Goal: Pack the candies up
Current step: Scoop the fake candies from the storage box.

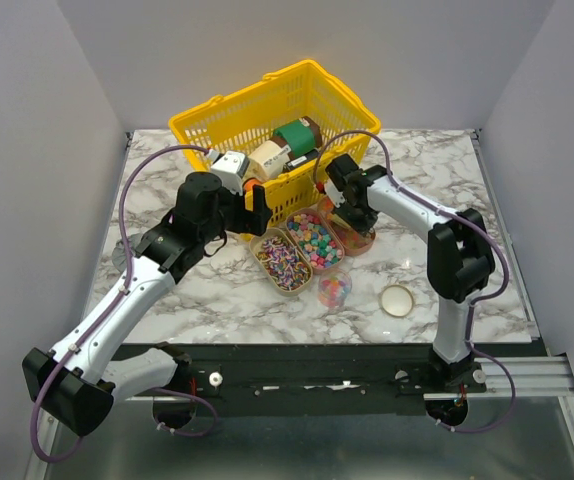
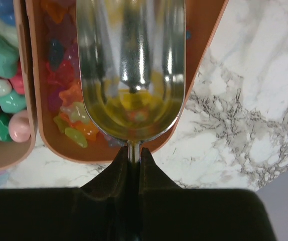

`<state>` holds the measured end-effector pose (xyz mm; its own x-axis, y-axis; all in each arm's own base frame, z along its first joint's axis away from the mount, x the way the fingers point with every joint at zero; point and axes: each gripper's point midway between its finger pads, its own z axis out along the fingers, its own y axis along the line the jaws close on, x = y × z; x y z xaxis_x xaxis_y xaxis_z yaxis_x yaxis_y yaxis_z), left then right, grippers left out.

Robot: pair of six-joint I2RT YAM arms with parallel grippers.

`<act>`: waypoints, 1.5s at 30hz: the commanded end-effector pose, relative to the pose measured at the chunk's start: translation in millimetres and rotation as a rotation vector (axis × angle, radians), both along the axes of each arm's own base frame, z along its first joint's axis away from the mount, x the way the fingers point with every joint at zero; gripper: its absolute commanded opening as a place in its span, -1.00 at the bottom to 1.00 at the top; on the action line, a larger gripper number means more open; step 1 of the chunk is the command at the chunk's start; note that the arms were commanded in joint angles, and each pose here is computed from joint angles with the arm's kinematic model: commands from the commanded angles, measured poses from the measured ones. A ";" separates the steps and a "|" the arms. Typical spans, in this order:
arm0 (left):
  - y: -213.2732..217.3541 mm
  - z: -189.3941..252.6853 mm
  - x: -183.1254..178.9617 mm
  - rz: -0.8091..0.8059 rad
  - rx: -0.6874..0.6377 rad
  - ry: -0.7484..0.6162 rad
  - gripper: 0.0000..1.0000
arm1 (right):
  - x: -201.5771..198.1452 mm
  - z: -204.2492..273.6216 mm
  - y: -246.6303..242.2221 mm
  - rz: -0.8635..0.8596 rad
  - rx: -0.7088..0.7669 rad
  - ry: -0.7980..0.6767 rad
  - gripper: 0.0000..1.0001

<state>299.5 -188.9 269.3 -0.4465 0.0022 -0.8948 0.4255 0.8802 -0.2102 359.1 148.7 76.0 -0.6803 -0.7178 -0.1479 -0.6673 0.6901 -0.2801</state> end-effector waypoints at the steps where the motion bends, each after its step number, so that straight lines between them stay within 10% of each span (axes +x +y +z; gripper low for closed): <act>1: 6.9 9.6 3.6 0.036 0.000 -0.014 0.86 | 17.1 -31.8 23.8 -0.002 0.067 -0.036 -0.99; 45: -2.3 14.3 7.3 -0.007 -0.014 -0.012 0.86 | -42.3 33.0 6.2 -0.202 0.376 -0.310 -0.99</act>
<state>305.7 -189.8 270.9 -0.4565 0.0008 -0.8897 0.4168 0.8836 -0.2131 322.4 146.4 88.8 -0.7110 -0.4875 -0.5067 -0.4470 0.8697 -0.2095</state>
